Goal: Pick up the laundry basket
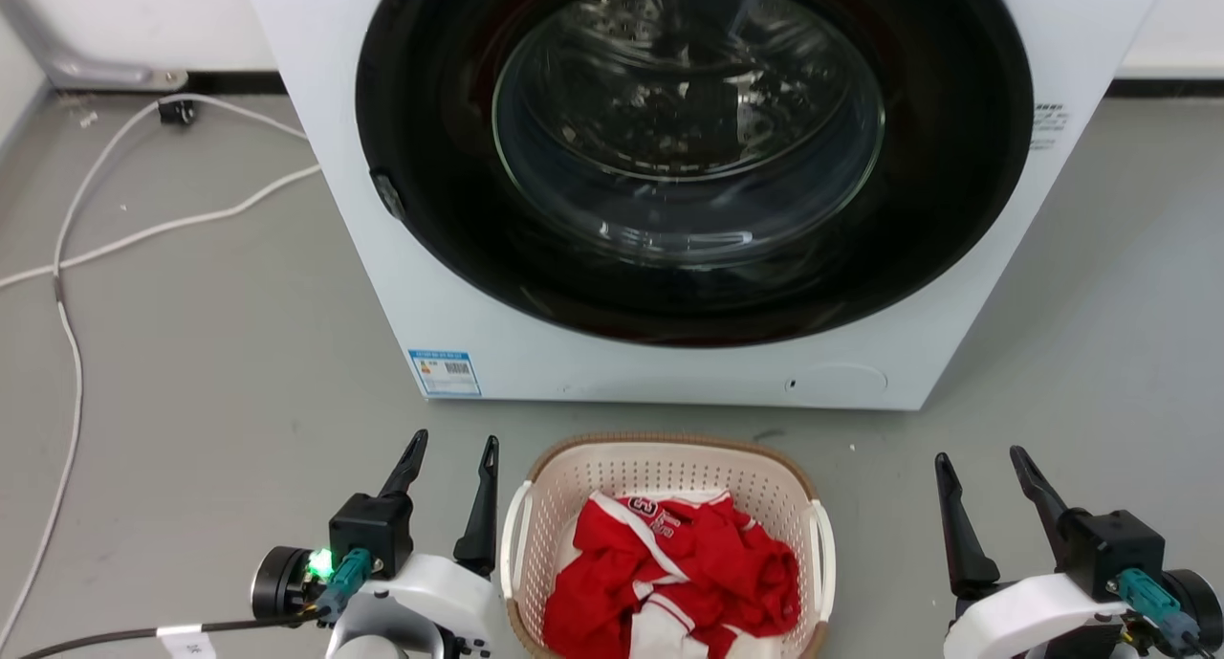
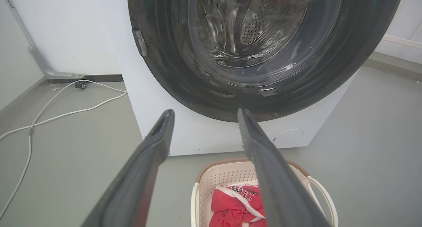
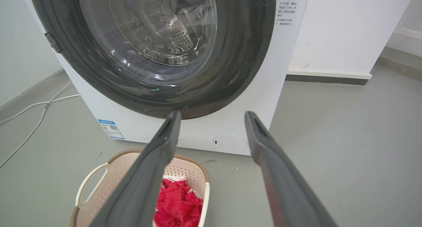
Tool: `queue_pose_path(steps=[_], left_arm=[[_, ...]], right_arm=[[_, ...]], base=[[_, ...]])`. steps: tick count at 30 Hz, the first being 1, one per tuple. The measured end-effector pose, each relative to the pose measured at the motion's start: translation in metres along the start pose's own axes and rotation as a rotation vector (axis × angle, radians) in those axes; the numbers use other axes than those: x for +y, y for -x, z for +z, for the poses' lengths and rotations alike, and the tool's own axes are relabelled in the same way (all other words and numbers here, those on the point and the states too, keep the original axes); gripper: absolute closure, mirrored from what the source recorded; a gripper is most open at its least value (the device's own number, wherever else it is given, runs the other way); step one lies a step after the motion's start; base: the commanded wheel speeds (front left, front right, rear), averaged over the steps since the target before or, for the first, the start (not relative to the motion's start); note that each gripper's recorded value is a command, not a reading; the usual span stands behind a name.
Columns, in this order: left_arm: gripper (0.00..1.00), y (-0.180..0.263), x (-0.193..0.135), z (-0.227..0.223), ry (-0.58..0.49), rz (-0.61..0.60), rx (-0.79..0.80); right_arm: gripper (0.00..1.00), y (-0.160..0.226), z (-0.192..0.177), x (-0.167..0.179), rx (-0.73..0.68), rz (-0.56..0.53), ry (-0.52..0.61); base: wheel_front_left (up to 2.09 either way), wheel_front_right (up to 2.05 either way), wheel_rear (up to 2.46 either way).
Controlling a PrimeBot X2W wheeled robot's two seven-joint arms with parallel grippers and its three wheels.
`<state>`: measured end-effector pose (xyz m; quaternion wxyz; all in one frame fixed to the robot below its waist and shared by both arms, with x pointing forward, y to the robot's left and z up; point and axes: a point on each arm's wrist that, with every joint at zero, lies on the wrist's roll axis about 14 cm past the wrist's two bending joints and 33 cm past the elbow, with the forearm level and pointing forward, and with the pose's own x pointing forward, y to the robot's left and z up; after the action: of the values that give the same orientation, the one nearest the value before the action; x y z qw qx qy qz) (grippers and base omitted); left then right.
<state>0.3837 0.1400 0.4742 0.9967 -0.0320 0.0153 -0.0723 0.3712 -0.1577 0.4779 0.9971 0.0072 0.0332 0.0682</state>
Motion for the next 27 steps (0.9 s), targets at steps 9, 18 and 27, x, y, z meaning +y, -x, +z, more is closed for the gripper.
queue_pose_path(steps=[9, 18, 27], left_arm=[[0.0, -0.019, 0.002, -0.048, 0.043, -0.019, 0.147], [0.0, -0.043, 0.014, -0.109, 0.076, -0.018, 0.323], [0.0, -0.063, 0.028, -0.18, 0.119, 0.003, 0.529]], right_arm=[[0.0, -0.015, -0.042, -0.002, 0.133, -0.001, -0.009], [0.0, -0.041, -0.091, -0.002, 0.261, 0.011, -0.026], [0.0, -0.061, -0.16, 0.002, 0.441, 0.028, -0.06]], base=[[0.0, 0.0, 0.0], [0.0, 0.0, 0.0], [0.0, 0.0, 0.0]])
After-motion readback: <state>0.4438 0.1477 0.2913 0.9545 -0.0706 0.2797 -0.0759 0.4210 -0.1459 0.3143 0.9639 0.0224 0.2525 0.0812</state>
